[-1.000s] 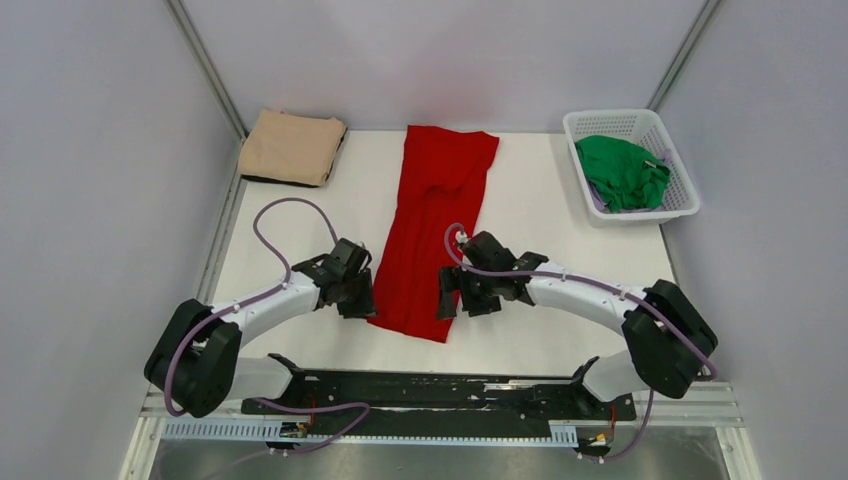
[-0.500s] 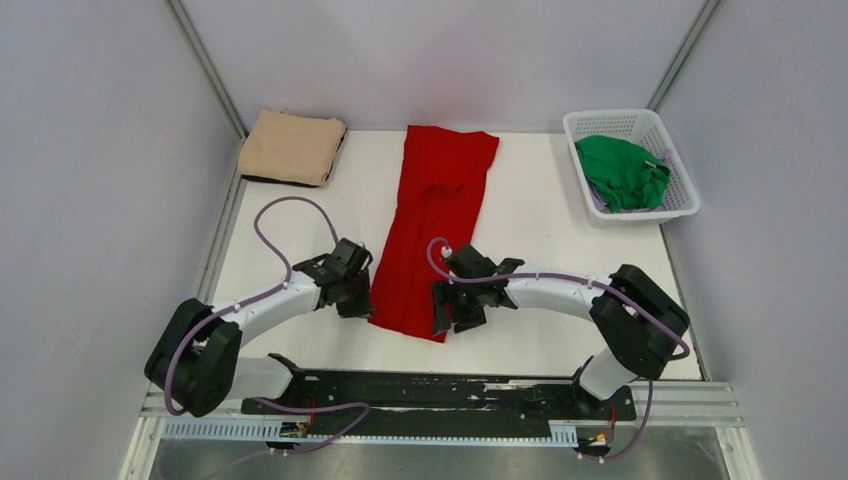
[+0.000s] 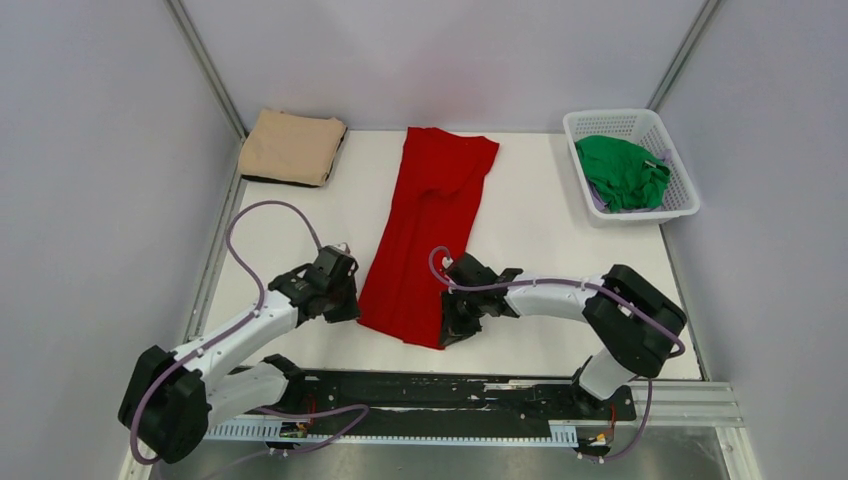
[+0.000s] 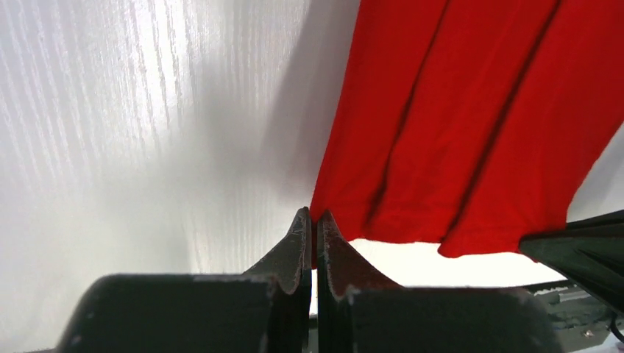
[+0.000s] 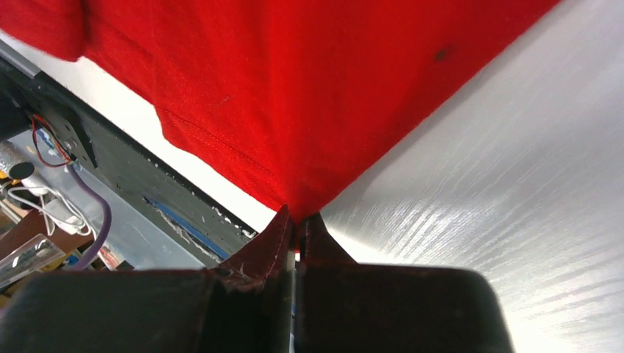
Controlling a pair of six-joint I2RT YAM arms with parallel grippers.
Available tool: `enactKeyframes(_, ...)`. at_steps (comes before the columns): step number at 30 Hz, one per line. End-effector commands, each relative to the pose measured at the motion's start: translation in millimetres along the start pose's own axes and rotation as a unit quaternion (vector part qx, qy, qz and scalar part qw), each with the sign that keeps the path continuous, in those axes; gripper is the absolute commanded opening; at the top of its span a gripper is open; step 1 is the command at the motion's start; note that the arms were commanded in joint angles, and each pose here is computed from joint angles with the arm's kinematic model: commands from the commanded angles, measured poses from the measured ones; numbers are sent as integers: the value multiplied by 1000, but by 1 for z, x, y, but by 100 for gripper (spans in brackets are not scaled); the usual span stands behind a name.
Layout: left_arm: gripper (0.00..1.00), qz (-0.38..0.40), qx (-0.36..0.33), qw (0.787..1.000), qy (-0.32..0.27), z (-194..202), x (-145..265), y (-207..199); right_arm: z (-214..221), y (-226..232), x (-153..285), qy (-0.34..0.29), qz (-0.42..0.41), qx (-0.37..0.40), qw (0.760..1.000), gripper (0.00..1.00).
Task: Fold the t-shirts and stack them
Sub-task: Grab the bottom of the folded rectangular tshirt with both arms
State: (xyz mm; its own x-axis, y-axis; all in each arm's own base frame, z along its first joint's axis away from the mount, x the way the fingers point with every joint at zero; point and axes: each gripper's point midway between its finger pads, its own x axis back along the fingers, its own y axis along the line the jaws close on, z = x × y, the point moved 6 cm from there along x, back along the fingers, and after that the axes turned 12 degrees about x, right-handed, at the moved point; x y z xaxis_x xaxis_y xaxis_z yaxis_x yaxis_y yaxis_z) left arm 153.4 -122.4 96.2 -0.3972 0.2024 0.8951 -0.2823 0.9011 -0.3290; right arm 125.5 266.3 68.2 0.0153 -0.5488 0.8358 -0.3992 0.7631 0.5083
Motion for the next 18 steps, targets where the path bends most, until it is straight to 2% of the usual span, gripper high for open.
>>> enactKeyframes(1, 0, 23, 19, 1000, -3, 8, 10, 4, 15, -4, -2, 15, -3, 6, 1000, 0)
enactKeyframes(4, 0, 52, 13, 999, 7, 15, 15, -3, 16, 6, 2, 16, -29, 28, 999, 0)
enactKeyframes(10, 0, 45, 0, 999, 13, 17, 27, -7, 9, 18, 17, -5, -53, 41, 998, 0)
enactKeyframes(18, 0, 92, 7, 994, -63, -18, 34, -42, -29, 17, 43, -64, -56, 21, 996, 0)
